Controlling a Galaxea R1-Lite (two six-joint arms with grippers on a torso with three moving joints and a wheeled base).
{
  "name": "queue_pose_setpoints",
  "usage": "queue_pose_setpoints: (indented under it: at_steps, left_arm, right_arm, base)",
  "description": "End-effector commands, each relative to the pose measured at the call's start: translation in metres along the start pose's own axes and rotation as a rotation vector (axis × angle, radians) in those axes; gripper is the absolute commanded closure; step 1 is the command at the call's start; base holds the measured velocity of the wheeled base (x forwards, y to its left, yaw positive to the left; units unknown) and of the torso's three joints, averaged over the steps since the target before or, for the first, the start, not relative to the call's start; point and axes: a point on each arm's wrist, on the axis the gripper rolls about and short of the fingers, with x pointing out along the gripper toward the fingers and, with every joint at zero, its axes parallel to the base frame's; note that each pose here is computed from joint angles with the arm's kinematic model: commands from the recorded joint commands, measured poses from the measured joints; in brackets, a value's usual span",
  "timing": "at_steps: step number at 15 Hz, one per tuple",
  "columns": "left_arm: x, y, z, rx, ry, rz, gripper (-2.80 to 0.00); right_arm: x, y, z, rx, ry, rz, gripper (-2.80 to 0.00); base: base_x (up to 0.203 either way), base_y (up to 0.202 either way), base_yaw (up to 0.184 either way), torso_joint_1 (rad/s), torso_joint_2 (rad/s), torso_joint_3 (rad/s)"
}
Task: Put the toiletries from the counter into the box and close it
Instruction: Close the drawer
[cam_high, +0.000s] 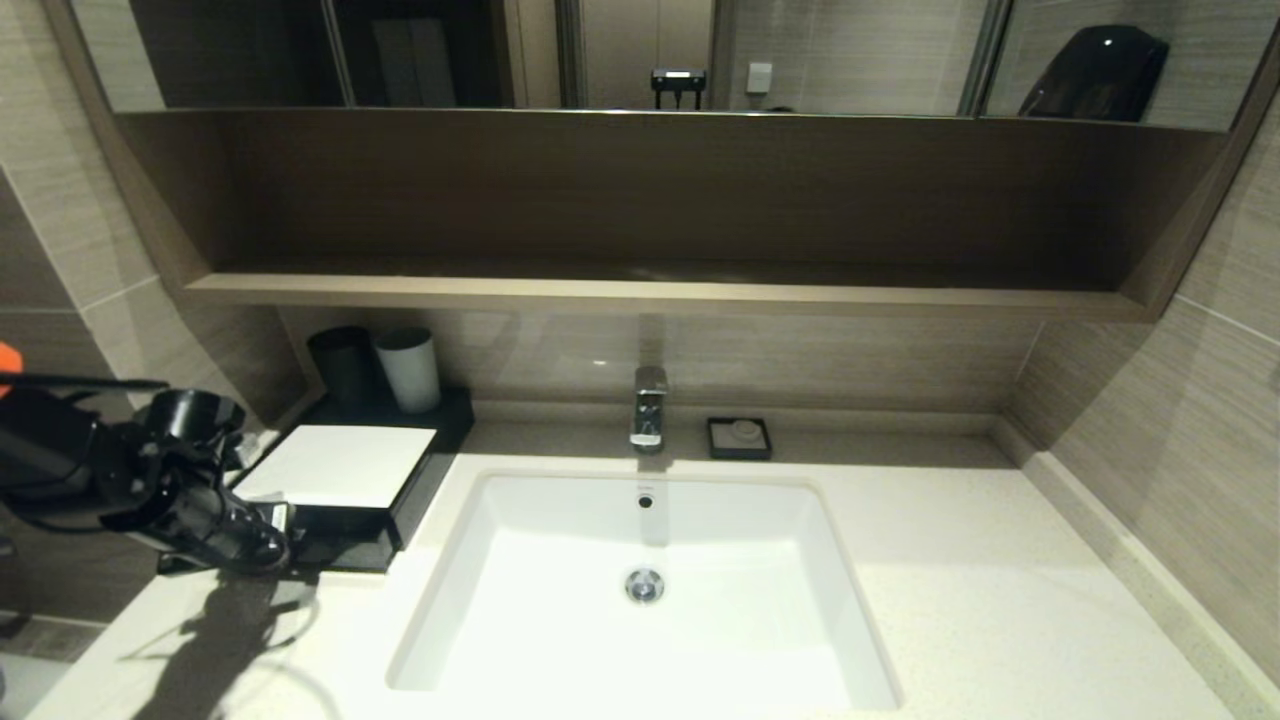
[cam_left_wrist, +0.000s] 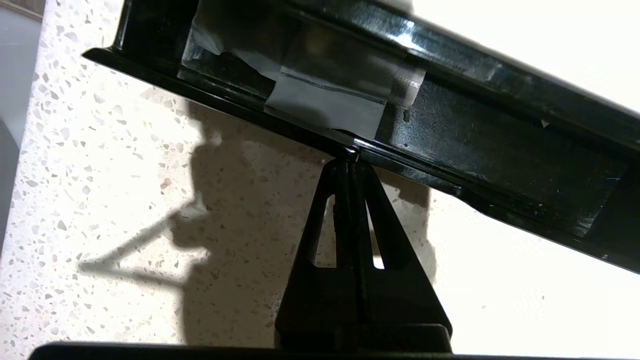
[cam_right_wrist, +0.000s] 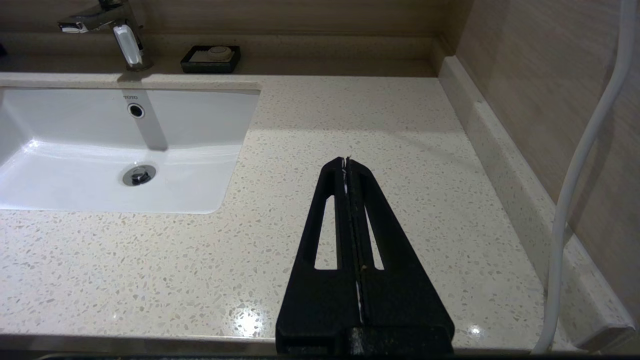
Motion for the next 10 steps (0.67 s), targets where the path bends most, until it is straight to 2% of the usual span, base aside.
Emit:
queue_pose_setpoints:
  at_steps: [1,10]
  left_arm:
    - [0.0011,-0.0012,0.0026,0.001,-0.005,-0.001,0.00]
    - [0.0047,-0.0015,0.0086,-0.007,-0.017,-0.004,0.00]
  right_arm:
    - [-0.0001,0.0000,0.0002,-0.001,-0.001,0.000,0.00]
    - [0.0000,0.0000,-0.0002,0.000,0.001,0.000,0.00]
  base:
    - [0.000,0.000,0.000,0.000,0.00,0.000]
    - [0.000,0.000,0.000,0.000,0.00,0.000]
